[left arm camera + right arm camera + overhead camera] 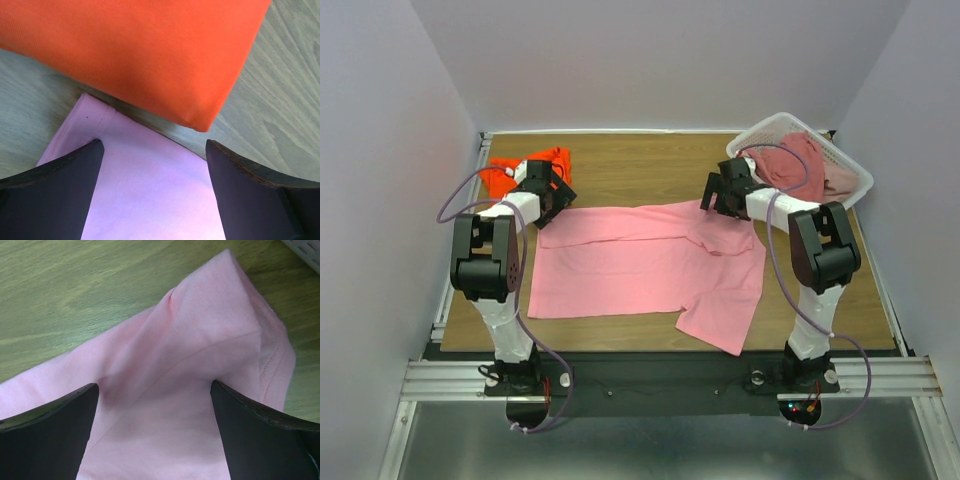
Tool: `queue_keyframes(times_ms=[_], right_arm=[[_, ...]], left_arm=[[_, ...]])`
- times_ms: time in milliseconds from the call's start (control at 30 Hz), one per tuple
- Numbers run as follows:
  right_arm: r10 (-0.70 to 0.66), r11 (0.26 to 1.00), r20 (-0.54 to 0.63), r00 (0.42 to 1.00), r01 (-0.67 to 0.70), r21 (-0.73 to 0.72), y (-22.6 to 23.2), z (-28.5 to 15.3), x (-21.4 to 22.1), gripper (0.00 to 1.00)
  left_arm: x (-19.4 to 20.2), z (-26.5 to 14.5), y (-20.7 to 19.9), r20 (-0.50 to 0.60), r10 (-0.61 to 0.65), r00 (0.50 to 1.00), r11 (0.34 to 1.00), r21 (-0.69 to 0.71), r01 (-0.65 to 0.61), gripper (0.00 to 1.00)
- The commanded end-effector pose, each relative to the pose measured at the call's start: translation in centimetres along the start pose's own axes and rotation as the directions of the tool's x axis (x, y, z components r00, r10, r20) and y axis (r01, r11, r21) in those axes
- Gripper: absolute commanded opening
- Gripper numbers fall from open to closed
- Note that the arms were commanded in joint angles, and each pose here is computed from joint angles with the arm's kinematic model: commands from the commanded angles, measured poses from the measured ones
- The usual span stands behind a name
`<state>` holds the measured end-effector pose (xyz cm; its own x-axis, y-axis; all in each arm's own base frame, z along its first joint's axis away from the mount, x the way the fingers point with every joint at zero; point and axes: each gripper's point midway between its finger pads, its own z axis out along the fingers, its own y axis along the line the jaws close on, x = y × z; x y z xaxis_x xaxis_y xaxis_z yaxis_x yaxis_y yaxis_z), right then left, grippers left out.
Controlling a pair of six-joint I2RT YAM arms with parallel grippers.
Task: Fold and stack the t-shirts
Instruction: Fold the tshirt
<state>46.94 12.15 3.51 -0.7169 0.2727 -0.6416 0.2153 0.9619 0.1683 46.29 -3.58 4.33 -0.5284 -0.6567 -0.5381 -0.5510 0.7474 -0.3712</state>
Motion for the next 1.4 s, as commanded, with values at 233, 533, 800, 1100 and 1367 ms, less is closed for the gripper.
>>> queue_keyframes(times_ms=[233,533,800,1100,1367], right_arm=[[0.061,0.985,0.059,0.996,-0.051,-0.164,1.2,-9.0,-2.2,1.00],[0.212,0.956,0.045,0.976,-0.197,-0.218,-1.6,-15.9,2.3,1.00],[0.277,0.934,0.043,0.960,-0.259,-0.245,-2.5,-17.7,4.0,1.00],[0.270,0.945,-0.003,0.963,-0.265,-0.193,-3.2,-16.1,5.7,1.00],[0.265,0.949,-0.001,0.964,-0.261,-0.178,-3.6,-15.9,6.2,1.00]], left_arm=[[-2.3,-10.2,1.9,0.077,-0.011,0.997,0.999,-0.034,0.014,0.98],[5.6,-17.4,14.0,0.091,-0.191,0.977,0.939,-0.272,0.209,0.98],[9.7,-17.8,15.2,0.009,-0.297,0.955,0.923,-0.254,0.290,0.98],[14.0,-15.1,16.2,-0.137,-0.288,0.948,0.919,-0.318,0.233,0.99],[16.3,-15.6,14.6,-0.154,-0.225,0.962,0.933,-0.320,0.167,0.99]])
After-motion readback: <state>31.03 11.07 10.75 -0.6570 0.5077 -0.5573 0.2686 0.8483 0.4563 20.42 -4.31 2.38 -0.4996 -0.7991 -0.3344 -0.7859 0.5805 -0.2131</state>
